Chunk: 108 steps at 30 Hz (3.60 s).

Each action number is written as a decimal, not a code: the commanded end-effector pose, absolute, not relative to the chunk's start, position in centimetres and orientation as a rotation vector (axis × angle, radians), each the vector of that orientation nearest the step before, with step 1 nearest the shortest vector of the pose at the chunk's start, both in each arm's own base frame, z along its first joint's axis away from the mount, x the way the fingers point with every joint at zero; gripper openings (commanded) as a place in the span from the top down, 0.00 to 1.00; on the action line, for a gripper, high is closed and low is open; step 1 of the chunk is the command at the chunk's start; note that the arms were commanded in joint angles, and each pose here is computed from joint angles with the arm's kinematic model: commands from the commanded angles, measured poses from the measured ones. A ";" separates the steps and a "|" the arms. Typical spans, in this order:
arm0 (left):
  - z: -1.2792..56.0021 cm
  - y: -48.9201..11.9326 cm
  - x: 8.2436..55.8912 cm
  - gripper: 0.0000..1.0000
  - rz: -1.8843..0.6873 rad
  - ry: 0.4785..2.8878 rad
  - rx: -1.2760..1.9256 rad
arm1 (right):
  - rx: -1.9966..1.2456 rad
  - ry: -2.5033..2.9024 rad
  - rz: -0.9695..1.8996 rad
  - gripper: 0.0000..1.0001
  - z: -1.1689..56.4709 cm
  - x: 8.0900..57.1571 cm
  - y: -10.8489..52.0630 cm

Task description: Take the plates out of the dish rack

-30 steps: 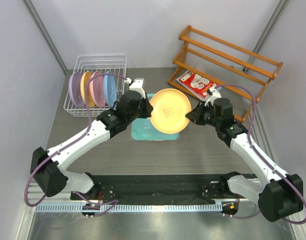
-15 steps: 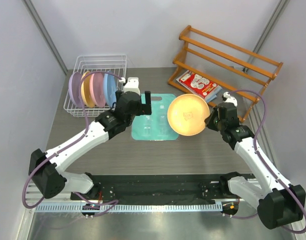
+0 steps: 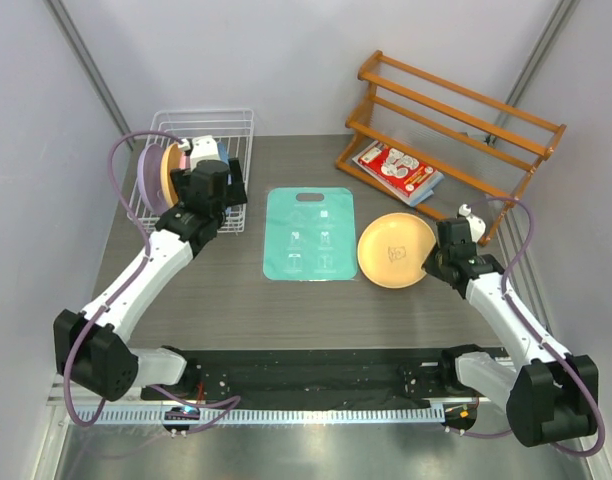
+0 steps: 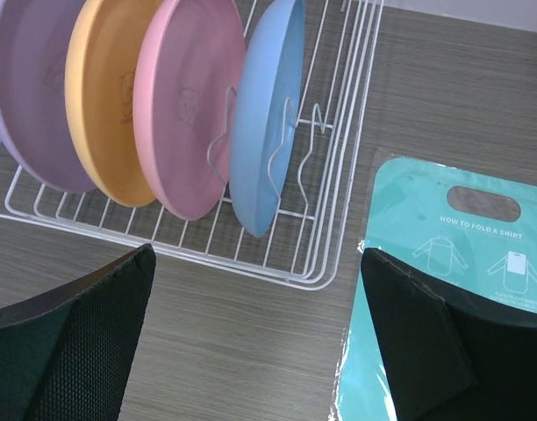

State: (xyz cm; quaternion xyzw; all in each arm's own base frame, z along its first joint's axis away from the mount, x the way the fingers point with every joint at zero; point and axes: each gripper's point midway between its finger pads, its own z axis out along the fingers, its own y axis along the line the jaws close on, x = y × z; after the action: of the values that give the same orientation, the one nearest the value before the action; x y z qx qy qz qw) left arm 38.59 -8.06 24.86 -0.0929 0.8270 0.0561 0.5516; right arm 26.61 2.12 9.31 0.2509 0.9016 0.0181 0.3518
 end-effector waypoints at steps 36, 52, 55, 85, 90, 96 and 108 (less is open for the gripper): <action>24.7 -3.2 47.5 0.15 0.182 1.895 -0.297 | 0.661 2.126 -0.063 0.11 15.2 28.1 -0.6; 21.2 -2.7 49.5 0.73 0.425 1.910 -0.276 | 0.636 2.161 -0.085 0.11 14.1 29.1 -0.5; 21.1 -2.8 49.3 0.88 0.452 1.907 -0.268 | 0.637 2.160 -0.092 0.11 14.0 29.2 -0.6; 30.4 -3.1 42.7 1.00 0.891 1.636 -0.354 | 0.564 2.156 0.033 0.11 15.4 29.2 1.2; 33.3 -3.9 40.0 1.00 0.797 1.646 -0.331 | 0.506 2.147 0.126 0.11 16.4 29.3 2.6; 31.0 -11.5 39.4 1.00 0.264 1.850 -0.123 | 0.357 2.142 0.342 0.11 17.8 29.4 6.3; 25.8 -22.9 35.4 1.00 -0.528 2.056 -0.009 | 0.128 1.982 0.705 0.10 23.0 30.7 14.4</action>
State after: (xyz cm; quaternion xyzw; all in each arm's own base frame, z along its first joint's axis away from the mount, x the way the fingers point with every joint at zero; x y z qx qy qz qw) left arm 37.10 -18.99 26.16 -0.0048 0.8418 -0.1021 0.5301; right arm 29.30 11.34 18.69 0.0853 0.8578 0.2199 0.4566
